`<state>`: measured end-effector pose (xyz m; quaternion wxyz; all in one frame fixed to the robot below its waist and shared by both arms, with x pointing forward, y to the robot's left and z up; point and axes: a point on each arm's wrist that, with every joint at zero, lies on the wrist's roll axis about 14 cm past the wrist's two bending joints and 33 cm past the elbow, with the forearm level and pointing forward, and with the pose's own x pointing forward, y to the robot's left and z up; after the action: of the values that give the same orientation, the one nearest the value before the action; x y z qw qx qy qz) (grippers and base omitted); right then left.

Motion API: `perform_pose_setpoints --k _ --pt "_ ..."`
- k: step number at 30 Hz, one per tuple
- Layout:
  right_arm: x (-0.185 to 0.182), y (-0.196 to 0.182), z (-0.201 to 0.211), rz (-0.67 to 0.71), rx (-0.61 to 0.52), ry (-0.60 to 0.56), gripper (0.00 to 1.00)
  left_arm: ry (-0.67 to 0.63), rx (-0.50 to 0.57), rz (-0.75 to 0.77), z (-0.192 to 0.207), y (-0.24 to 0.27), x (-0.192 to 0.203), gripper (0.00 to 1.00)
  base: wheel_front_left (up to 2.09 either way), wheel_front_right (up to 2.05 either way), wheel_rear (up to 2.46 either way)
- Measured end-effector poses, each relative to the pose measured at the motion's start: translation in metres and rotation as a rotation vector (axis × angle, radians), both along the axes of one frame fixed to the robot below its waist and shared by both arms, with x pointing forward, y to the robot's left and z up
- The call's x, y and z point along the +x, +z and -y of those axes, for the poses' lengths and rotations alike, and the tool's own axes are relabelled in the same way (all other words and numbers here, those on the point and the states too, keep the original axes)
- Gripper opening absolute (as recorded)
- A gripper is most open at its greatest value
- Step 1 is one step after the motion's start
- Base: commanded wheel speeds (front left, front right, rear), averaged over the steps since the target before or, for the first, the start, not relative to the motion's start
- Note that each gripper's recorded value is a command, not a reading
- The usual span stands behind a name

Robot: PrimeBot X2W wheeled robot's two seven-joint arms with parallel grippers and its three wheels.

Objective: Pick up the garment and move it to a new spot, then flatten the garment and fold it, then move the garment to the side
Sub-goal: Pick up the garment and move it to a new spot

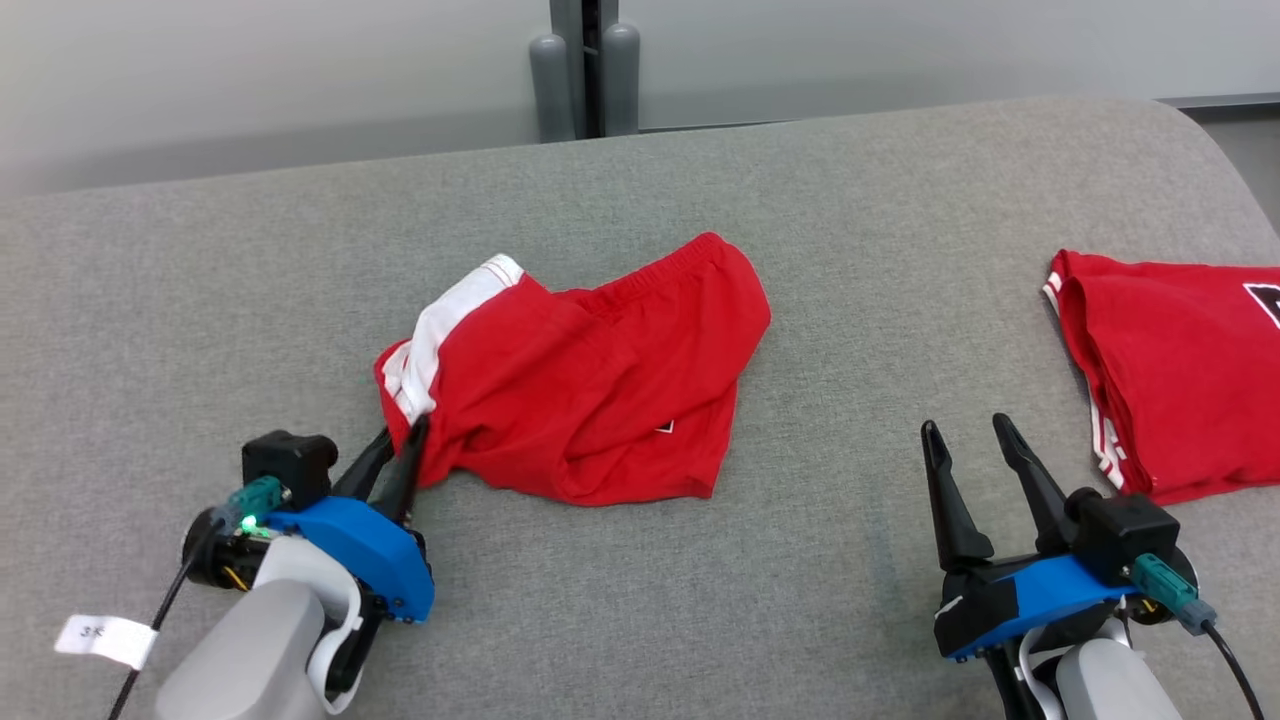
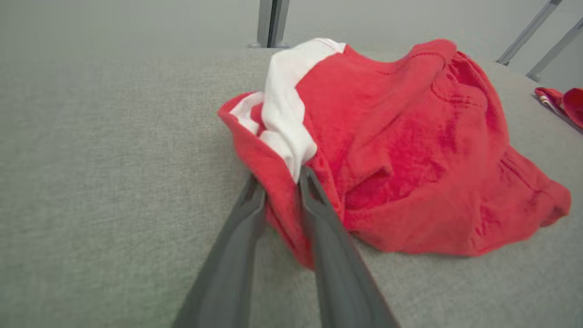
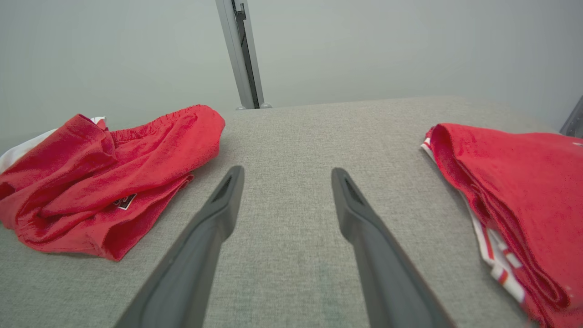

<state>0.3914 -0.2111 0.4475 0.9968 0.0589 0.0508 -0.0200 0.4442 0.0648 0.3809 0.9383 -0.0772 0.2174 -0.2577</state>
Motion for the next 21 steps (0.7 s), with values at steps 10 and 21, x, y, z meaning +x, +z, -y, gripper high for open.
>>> perform_pose_setpoints --k 10,21 --pt "0.007 0.01 -0.016 0.033 -0.004 0.05 1.0 0.057 -0.023 0.094 -0.009 0.026 0.003 1.0 0.0 0.0 0.0" --pt "0.011 0.031 -0.031 0.095 -0.038 0.1 1.0 0.25 -0.106 0.251 -0.045 0.078 -0.005 1.0 0.0 0.0 0.0"
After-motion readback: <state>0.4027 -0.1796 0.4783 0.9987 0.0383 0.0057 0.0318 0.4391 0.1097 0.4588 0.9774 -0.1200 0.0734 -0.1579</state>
